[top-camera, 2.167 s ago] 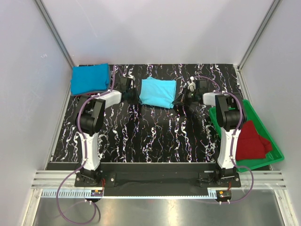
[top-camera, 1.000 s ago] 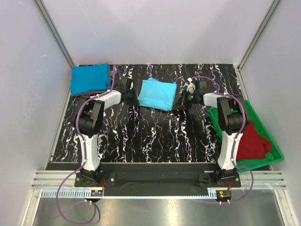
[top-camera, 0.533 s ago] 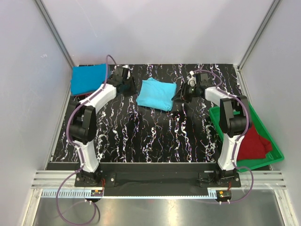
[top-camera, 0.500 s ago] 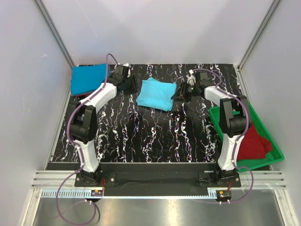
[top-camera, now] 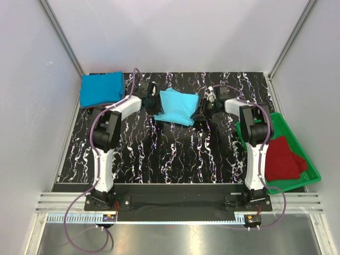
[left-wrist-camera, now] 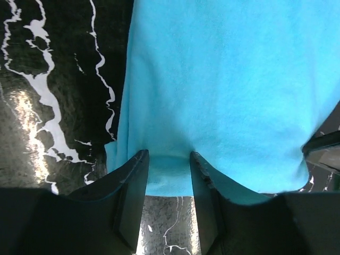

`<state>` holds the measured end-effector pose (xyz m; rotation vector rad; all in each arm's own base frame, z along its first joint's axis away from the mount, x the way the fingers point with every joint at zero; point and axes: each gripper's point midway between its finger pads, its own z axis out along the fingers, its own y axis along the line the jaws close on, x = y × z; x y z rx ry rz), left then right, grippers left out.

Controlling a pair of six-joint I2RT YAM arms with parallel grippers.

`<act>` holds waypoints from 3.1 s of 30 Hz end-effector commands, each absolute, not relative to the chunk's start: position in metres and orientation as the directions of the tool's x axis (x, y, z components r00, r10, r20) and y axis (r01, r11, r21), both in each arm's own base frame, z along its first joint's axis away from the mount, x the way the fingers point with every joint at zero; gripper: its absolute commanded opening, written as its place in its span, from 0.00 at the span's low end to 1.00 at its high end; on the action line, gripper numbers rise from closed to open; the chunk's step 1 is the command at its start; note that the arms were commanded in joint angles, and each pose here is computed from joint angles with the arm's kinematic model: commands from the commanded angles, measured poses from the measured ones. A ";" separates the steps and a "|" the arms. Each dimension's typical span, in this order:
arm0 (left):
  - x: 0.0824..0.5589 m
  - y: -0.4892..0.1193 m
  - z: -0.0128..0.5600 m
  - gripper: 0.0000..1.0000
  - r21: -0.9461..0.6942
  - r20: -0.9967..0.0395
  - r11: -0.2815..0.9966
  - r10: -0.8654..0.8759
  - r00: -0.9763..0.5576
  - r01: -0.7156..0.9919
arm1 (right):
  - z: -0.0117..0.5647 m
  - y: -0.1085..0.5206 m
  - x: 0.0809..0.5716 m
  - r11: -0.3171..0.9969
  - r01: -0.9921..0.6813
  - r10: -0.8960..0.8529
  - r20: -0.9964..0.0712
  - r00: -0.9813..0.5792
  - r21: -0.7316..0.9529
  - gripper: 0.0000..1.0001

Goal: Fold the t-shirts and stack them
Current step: Fold the tshirt

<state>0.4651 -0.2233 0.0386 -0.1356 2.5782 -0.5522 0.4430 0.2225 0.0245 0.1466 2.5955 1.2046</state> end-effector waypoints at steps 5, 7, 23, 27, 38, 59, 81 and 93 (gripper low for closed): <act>0.463 -0.196 0.100 0.46 -0.316 -0.535 0.948 -0.156 -0.830 0.026 | 0.066 0.213 0.446 0.674 -0.087 0.203 -0.297 -0.933 0.734 0.31; 0.464 -0.201 0.115 0.46 -0.337 -0.554 0.939 -0.142 -0.820 0.065 | 0.081 0.220 0.444 0.662 -0.093 0.209 -0.302 -0.930 0.744 0.31; 0.450 -0.253 0.083 0.41 -0.475 -0.479 0.870 -0.132 -0.868 0.130 | 0.082 0.284 0.442 0.520 -0.161 0.106 -0.250 -0.963 0.839 0.26; 0.442 -0.243 0.058 0.40 -0.428 -0.453 0.900 -0.133 -0.882 0.084 | 0.051 0.275 0.430 0.542 -0.151 0.073 -0.226 -0.971 0.827 0.26; 0.432 -0.201 0.098 0.41 -0.272 -0.537 0.962 -0.123 -0.835 0.033 | 0.051 0.235 0.418 0.648 -0.131 0.083 -0.241 -0.967 0.750 0.26; 0.451 -0.178 0.091 0.56 -0.370 -0.493 0.924 -0.104 -0.864 0.100 | 0.110 0.220 0.409 0.729 -0.130 0.177 -0.368 -0.913 0.673 0.54; 0.393 -0.209 0.064 0.06 -0.465 -0.445 0.884 -0.184 -0.877 0.050 | 0.117 0.214 0.387 0.734 -0.134 0.175 -0.376 -0.910 0.666 0.57; 0.443 -0.176 0.090 0.59 -0.430 -0.568 0.902 -0.237 -0.788 0.038 | 0.122 0.214 0.386 0.726 -0.122 0.194 -0.371 -0.908 0.677 0.57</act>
